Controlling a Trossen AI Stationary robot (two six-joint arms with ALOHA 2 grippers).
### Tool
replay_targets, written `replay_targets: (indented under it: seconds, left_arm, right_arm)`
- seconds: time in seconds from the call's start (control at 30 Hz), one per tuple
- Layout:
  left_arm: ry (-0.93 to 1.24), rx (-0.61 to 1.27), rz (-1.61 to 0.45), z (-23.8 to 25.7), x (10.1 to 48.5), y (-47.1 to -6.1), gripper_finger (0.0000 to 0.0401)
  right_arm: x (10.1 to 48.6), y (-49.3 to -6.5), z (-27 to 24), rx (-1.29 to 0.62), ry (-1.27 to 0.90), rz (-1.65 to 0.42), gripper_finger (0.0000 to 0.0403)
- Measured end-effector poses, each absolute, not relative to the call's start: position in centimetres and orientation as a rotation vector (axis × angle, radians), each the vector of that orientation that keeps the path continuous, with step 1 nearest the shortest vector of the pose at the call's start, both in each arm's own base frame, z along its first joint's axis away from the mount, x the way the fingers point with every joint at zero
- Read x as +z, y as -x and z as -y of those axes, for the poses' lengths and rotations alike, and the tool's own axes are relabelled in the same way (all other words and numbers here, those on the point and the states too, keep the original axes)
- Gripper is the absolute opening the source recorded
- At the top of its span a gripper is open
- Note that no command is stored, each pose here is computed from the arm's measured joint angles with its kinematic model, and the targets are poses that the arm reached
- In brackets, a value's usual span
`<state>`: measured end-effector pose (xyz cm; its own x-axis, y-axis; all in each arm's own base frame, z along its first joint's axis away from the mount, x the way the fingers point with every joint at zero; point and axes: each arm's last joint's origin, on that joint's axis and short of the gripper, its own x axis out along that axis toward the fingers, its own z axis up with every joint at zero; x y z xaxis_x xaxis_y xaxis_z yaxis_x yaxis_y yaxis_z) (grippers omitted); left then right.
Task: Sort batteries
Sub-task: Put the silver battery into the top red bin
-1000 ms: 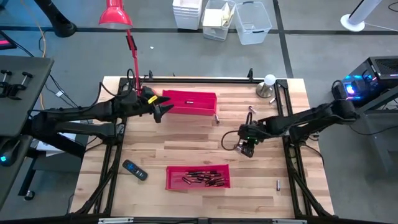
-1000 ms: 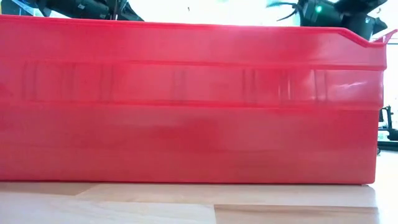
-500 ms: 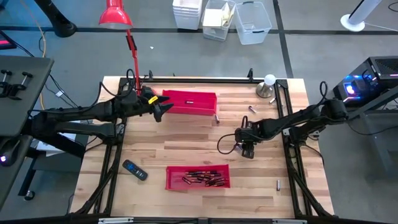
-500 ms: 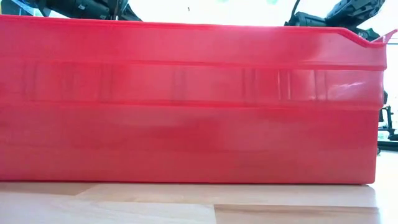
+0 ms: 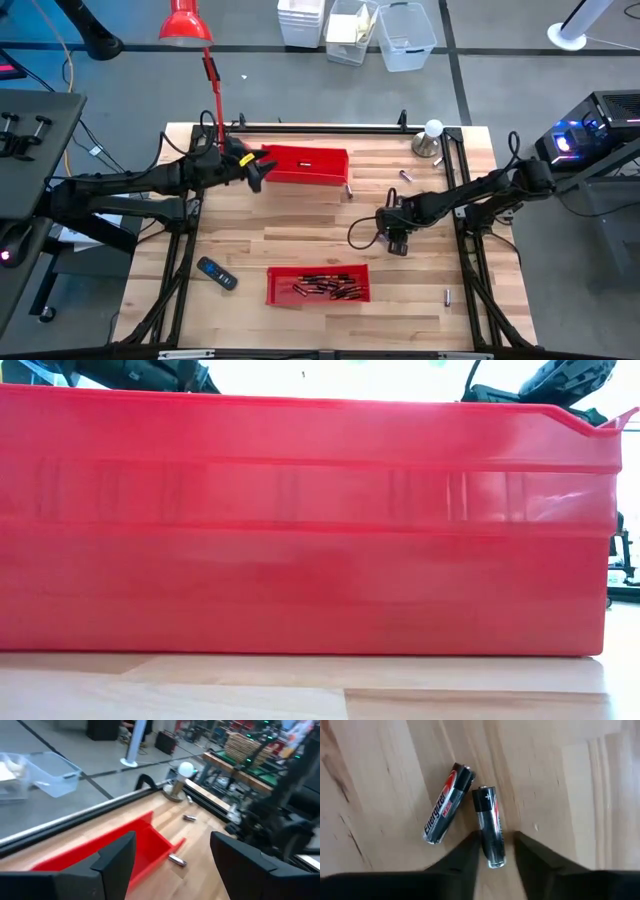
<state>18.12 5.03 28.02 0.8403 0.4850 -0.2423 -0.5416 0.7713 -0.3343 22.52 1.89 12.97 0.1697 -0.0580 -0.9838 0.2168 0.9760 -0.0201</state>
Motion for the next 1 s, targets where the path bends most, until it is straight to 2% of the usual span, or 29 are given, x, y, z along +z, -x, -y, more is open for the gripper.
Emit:
replay_targets:
  seconds: [0.1,0.13,0.23,0.37,0.53,0.77,1.0]
  left_arm:
    - [0.401,0.587,-0.136,-5.1,28.1,-18.1,0.0248]
    - [0.4,0.59,-0.132,-5.1,28.1,-18.1,0.0248]
    - [0.4,0.587,-0.109,-5.1,28.3,-18.1,0.0248]
    - [0.36,0.579,-0.071,-5.2,28.8,-18.2,0.0248]
    - [0.25,0.593,-0.07,-5.5,29.1,-18.2,0.0248]
    - [0.222,0.651,-0.073,-6.6,29.1,-17.8,0.0248]
    - [0.229,0.605,-0.08,-6.8,29.0,-17.8,0.0247]
  right_arm:
    - [13.3,-22.5,-1.9,-0.275,-0.221,-1.386,0.0047]
    - [13.6,-22.6,-1.9,-0.29,-0.241,-1.384,0.0033]
    - [15.2,-23.2,-1.9,-0.331,-0.254,-1.367,0.0032]
    - [19.3,-25.9,-1.6,-0.398,-0.2,-1.202,0.0032]
    - [24.1,-30.0,0.1,-0.47,-0.216,-0.86,0.0032]
    - [25.4,-34.5,5.1,-0.578,-0.275,-0.622,0.0032]
    - [25.3,-37.7,9.4,-0.6,-0.345,-0.597,0.0032]
